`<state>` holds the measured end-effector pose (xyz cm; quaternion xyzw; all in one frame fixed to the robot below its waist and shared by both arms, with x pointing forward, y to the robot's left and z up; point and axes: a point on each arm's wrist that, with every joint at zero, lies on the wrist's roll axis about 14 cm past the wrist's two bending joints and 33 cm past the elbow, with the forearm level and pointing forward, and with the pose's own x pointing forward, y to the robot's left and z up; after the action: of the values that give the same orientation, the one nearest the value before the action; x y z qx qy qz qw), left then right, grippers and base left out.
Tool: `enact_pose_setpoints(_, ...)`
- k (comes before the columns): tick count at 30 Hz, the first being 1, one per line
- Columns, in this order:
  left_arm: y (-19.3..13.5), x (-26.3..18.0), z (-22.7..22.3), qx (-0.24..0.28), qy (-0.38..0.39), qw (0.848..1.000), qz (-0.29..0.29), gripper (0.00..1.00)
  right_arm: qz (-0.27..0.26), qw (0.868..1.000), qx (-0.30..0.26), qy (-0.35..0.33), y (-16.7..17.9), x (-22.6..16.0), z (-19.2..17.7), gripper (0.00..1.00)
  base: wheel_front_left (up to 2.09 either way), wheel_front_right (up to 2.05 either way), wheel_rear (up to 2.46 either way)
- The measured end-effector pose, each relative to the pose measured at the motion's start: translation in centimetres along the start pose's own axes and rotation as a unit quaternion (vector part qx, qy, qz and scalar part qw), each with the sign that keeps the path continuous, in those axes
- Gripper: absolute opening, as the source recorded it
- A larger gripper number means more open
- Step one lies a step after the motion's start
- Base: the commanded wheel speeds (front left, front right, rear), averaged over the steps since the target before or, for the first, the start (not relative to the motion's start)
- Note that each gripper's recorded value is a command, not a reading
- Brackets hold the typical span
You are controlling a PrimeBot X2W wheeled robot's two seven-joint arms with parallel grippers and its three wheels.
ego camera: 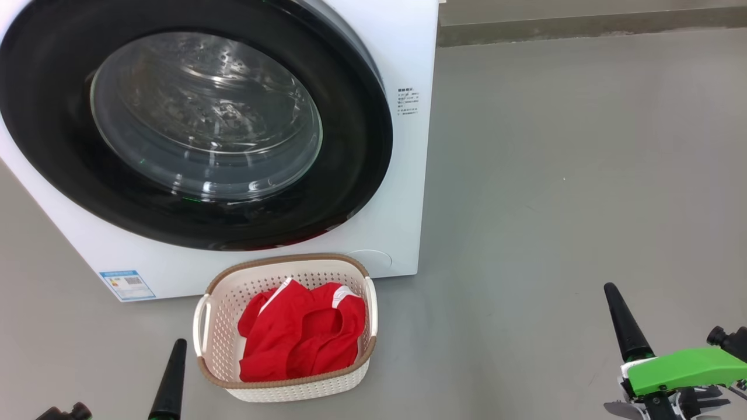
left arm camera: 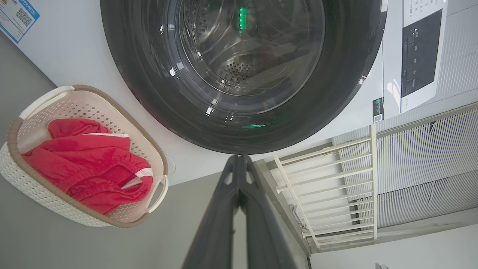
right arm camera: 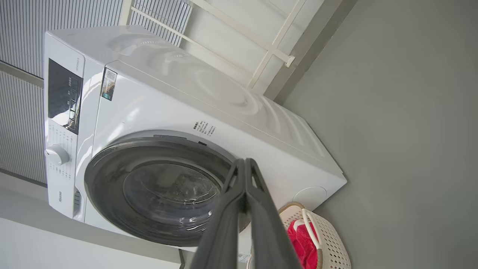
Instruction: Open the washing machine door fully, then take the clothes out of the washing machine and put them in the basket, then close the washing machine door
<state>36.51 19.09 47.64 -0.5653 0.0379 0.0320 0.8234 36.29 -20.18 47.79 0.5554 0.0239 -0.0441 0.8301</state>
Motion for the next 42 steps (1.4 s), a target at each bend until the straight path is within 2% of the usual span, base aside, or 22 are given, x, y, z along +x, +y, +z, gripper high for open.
enact_pose_setpoints(16, -0.3, 0.5, 0.0, -0.083, 0.007, 0.997, -0.004, 0.00, -0.002, 0.996, 0.088, 0.006, -0.2, 0.4, 0.1, 0.00, 0.00, 0.00, 0.00)
enact_pose_setpoints(34, -1.0, 1.2, 0.1, -0.179, 0.016, 0.984, -0.016, 0.00, 0.008, 0.981, 0.196, 0.009, 0.3, 1.1, 0.4, 0.00, 0.00, 0.00, 0.00)
enact_pose_setpoints(42, -0.9, 1.2, 0.1, -0.182, 0.015, 0.983, -0.016, 0.00, 0.012, 0.980, 0.198, 0.008, 0.6, 1.3, 0.5, 0.00, 0.00, 0.00, 0.00)
